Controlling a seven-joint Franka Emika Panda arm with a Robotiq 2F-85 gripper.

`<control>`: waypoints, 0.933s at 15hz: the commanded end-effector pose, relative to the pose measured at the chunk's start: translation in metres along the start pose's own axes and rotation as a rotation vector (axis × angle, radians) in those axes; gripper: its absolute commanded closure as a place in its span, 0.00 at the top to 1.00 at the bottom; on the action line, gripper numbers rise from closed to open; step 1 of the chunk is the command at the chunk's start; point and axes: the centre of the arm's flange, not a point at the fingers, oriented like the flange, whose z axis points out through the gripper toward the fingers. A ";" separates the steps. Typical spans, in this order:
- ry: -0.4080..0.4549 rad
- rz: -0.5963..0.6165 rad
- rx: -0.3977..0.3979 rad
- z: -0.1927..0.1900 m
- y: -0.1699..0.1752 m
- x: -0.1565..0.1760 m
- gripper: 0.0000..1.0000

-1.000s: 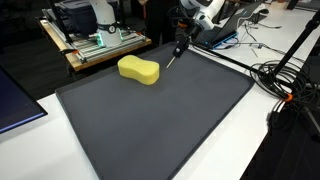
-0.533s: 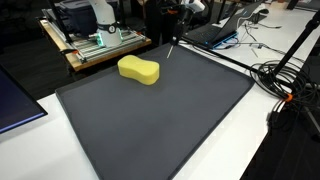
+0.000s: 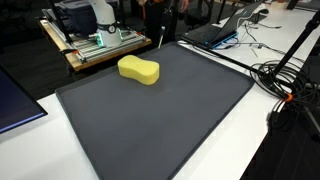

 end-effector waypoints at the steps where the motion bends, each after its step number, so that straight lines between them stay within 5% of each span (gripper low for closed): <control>1: 0.003 -0.001 -0.001 -0.001 0.000 -0.003 0.12; 2: -0.028 -0.003 0.048 0.000 0.000 -0.006 0.03; 7: -0.005 -0.059 0.320 -0.032 0.011 -0.030 0.03; 14: 0.123 -0.071 0.422 -0.075 0.056 -0.080 0.03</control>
